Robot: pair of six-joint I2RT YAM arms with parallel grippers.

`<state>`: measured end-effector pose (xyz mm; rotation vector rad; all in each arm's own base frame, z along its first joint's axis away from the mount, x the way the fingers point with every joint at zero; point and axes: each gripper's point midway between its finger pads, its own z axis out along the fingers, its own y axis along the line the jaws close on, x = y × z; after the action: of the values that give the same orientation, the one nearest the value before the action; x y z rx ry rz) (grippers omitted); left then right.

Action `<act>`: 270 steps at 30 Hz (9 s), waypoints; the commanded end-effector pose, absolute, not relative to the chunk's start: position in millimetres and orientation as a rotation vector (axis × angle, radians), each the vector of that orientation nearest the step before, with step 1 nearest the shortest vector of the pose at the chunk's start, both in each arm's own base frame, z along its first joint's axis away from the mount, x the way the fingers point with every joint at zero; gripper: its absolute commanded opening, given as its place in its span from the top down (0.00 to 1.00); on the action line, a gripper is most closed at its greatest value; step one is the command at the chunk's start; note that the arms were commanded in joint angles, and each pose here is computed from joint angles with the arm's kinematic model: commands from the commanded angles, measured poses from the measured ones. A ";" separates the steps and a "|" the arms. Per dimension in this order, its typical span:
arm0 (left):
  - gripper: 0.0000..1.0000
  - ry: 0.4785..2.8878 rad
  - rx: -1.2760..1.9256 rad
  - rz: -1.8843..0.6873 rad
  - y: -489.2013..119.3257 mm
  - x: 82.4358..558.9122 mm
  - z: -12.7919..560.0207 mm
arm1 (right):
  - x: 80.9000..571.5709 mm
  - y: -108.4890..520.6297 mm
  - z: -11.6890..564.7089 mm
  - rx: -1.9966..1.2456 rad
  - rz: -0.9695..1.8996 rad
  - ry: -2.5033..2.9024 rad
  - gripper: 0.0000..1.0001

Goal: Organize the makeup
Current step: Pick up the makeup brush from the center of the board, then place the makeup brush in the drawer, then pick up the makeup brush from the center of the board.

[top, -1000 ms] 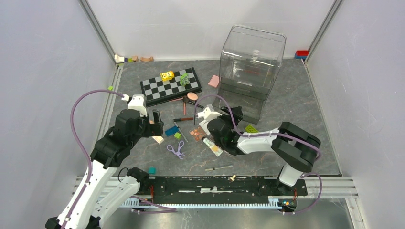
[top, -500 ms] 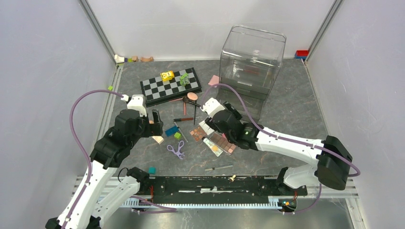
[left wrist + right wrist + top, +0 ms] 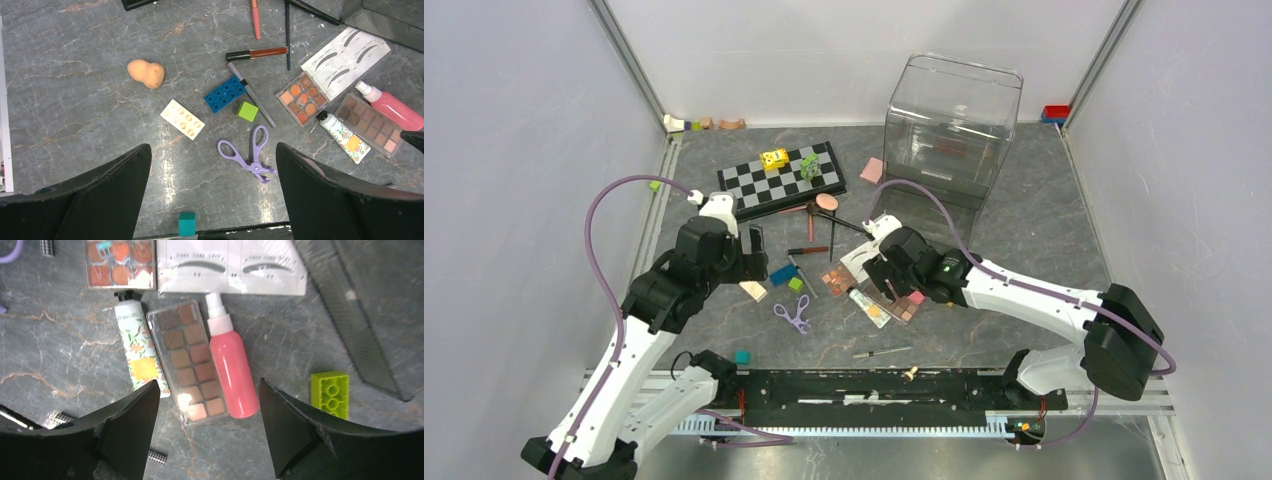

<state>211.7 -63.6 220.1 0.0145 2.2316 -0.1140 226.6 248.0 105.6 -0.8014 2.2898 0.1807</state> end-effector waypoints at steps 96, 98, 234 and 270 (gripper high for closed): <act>0.00 2.066 -0.120 -0.005 -31.4 211.7 244.7 | 408.1 415.8 95.1 -0.917 0.526 2.087 0.85; 0.00 2.068 -0.120 -0.003 -31.3 211.9 244.1 | 403.0 413.2 107.3 -0.926 0.524 2.061 0.85; 0.00 2.060 -0.120 -0.019 -30.7 212.2 244.5 | 389.5 389.9 23.9 -0.690 0.288 2.330 0.55; 0.00 2.057 -0.118 -0.019 -30.6 212.0 244.2 | 397.7 402.5 107.2 -0.820 0.275 2.100 1.00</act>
<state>207.0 -31.9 238.4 -0.1380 2.0861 -0.0326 391.0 392.7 37.6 -0.8478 2.2313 0.2009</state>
